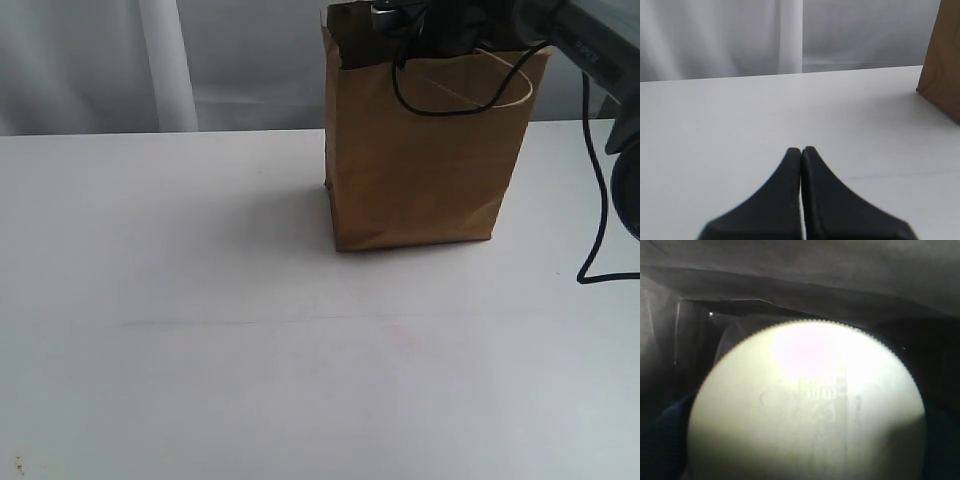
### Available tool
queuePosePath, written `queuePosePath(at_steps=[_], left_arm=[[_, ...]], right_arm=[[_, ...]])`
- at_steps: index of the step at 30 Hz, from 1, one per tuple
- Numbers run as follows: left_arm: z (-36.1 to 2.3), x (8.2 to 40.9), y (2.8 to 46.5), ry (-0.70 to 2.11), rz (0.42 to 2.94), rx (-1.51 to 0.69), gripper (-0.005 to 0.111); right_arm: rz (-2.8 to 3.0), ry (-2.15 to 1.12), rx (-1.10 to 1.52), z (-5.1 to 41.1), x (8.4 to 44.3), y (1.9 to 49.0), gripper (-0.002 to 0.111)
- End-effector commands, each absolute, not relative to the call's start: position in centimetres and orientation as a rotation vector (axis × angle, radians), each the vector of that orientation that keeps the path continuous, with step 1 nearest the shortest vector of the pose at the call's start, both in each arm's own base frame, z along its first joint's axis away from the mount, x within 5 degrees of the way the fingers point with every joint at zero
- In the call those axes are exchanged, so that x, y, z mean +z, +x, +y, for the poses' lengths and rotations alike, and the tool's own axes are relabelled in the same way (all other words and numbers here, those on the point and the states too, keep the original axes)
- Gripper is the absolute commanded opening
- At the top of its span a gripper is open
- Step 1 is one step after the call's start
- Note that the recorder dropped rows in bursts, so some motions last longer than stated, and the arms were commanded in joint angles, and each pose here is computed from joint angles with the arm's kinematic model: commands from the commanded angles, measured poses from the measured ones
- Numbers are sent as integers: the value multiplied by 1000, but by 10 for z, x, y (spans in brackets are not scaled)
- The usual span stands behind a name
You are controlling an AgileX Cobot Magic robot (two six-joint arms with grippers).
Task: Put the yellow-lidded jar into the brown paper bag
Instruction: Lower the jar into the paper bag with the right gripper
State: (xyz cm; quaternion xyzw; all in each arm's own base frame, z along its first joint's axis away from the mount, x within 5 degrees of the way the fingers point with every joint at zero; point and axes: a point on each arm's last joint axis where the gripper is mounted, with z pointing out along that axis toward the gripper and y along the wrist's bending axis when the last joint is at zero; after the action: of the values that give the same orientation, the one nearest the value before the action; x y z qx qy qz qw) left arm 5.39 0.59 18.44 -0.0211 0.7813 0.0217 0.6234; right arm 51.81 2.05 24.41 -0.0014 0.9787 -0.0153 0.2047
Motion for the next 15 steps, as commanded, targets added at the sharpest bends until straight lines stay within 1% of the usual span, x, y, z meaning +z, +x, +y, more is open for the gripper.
queuePosePath(at_steps=[1, 11, 13, 15], left_arm=[[5, 186, 54, -48, 1786, 38, 1], [5, 186, 54, -48, 1786, 38, 1], [5, 186, 54, -48, 1786, 38, 1], [5, 186, 54, -48, 1786, 38, 1]], right_arm=[[2699, -21, -31, 19, 249, 520, 0], [2700, -23, -23, 20, 249, 520, 0], [2700, -23, -23, 20, 249, 520, 2], [2701, -23, -23, 20, 248, 520, 8]])
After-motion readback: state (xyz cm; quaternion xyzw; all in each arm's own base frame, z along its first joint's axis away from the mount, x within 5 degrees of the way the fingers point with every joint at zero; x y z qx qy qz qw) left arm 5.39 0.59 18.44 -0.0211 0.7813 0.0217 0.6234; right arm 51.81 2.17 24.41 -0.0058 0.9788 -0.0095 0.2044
